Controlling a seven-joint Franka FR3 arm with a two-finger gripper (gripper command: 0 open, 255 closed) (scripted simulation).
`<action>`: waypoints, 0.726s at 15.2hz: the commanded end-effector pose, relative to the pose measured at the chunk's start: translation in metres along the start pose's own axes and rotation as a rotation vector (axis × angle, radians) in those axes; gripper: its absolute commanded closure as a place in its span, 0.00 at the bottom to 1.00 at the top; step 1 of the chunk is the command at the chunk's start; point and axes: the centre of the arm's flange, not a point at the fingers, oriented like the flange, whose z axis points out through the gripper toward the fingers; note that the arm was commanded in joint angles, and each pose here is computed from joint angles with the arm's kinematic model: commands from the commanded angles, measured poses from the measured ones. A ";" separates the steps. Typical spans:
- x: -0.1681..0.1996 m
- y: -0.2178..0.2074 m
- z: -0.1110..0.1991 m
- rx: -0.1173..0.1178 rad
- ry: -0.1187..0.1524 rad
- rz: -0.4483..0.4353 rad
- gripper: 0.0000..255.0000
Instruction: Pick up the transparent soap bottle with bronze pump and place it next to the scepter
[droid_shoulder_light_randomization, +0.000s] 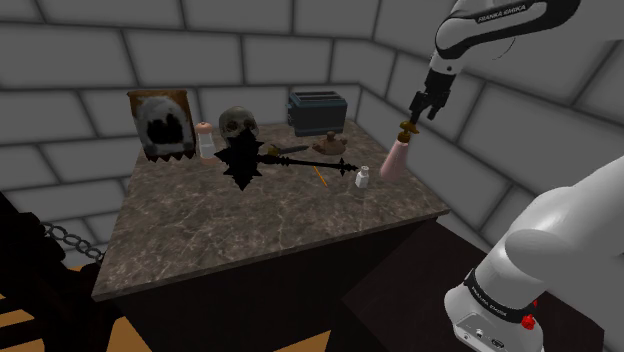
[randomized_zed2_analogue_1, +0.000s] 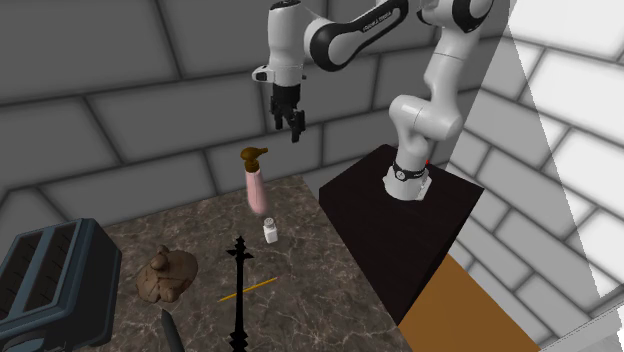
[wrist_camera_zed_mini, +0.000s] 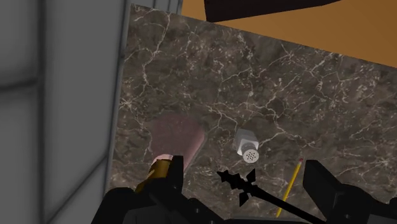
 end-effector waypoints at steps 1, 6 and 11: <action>0.011 0.022 0.012 -0.002 -0.006 -0.007 0.00; 0.039 0.074 0.043 -0.003 -0.019 -0.019 0.00; 0.038 0.074 0.069 -0.003 -0.019 -0.019 0.00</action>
